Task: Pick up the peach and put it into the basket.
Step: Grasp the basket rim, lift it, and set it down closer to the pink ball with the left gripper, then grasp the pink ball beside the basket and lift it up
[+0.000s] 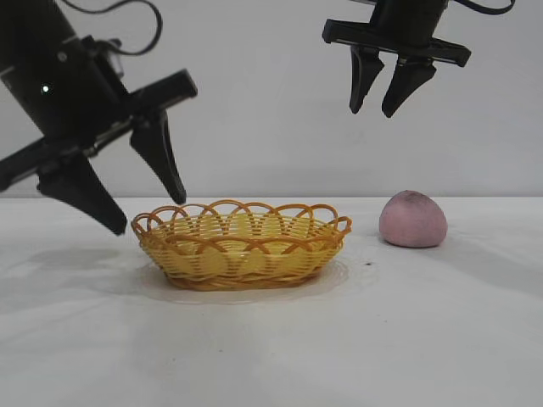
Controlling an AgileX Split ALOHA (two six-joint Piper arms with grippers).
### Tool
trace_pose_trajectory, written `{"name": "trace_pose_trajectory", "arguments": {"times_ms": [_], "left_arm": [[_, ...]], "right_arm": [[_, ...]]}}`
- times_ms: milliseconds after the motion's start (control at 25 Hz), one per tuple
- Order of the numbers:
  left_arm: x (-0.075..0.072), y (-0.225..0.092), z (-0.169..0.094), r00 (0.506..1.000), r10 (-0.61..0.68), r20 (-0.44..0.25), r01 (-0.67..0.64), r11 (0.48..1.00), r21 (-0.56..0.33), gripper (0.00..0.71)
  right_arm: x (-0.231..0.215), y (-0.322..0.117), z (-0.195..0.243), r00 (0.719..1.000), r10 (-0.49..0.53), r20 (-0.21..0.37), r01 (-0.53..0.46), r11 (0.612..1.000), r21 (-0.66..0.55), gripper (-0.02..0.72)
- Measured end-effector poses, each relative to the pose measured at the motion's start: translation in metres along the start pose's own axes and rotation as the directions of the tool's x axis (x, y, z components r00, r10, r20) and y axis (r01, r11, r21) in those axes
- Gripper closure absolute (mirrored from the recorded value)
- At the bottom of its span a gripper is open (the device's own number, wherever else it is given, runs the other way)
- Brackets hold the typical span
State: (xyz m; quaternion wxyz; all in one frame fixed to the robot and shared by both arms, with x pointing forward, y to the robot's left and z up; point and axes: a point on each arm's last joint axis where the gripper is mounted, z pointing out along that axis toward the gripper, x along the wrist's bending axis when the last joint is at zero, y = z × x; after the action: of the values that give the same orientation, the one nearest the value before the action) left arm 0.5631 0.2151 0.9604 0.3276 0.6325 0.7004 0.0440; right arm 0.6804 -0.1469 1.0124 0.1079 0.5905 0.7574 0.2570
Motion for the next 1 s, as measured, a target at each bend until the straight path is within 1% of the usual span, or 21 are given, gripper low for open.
{"name": "trace_pose_trajectory", "arguments": {"times_ms": [80,120,200,280,400,480,560,640,720,800,880,1000], "left_arm": [[0.019,0.004,-0.003,0.995,0.075,-0.069,-0.075,0.997,0.016,0.330],[0.031,0.004,-0.003,0.986,0.118,-0.117,-0.114,0.993,0.041,0.330],[0.047,0.004,-0.003,0.969,0.164,-0.186,-0.150,0.985,0.088,0.330],[0.056,0.004,-0.003,0.948,0.203,-0.245,-0.181,0.977,0.111,0.330],[0.062,0.006,-0.007,0.915,0.241,-0.324,-0.201,0.968,0.150,0.330],[0.064,0.009,-0.010,0.901,0.247,-0.356,-0.199,0.966,0.165,0.330],[0.064,0.014,-0.012,0.895,0.233,-0.380,-0.185,0.970,0.159,0.330],[0.062,0.017,-0.016,0.896,0.220,-0.385,-0.180,0.974,0.138,0.330],[0.057,0.021,-0.027,0.899,0.208,-0.385,-0.182,0.978,0.103,0.330],[0.051,0.026,-0.044,0.901,0.200,-0.386,-0.192,0.980,0.059,0.330],[0.042,0.029,-0.068,0.902,0.193,-0.386,-0.205,0.979,0.010,0.330],[0.032,0.019,-0.107,0.902,0.191,-0.387,-0.233,0.970,-0.066,0.330]], "right_arm": [[0.000,0.000,0.000,1.000,0.000,0.000,0.000,1.000,0.000,0.429],[0.000,0.000,0.000,1.000,0.001,-0.001,-0.001,1.000,0.000,0.429],[0.000,0.000,0.000,1.000,0.003,-0.003,-0.003,1.000,0.000,0.429],[0.001,0.000,0.000,1.000,0.006,-0.006,-0.006,1.000,0.000,0.429],[0.001,0.000,0.000,1.000,0.009,-0.009,-0.009,1.000,0.000,0.429],[0.001,0.000,0.000,1.000,0.013,-0.013,-0.013,1.000,0.004,0.429],[0.002,-0.001,0.000,1.000,0.015,-0.016,-0.015,1.000,0.010,0.429],[0.002,-0.002,0.000,1.000,0.017,-0.018,-0.016,1.000,0.020,0.429],[0.002,-0.003,0.000,1.000,0.018,-0.020,-0.017,0.999,0.030,0.429],[0.002,-0.003,0.000,1.000,0.019,-0.021,-0.019,0.999,0.034,0.429],[0.002,-0.003,0.000,1.000,0.019,-0.021,-0.019,0.999,0.036,0.429],[0.002,-0.004,0.000,1.000,0.019,-0.021,-0.018,0.999,0.047,0.429]]}}
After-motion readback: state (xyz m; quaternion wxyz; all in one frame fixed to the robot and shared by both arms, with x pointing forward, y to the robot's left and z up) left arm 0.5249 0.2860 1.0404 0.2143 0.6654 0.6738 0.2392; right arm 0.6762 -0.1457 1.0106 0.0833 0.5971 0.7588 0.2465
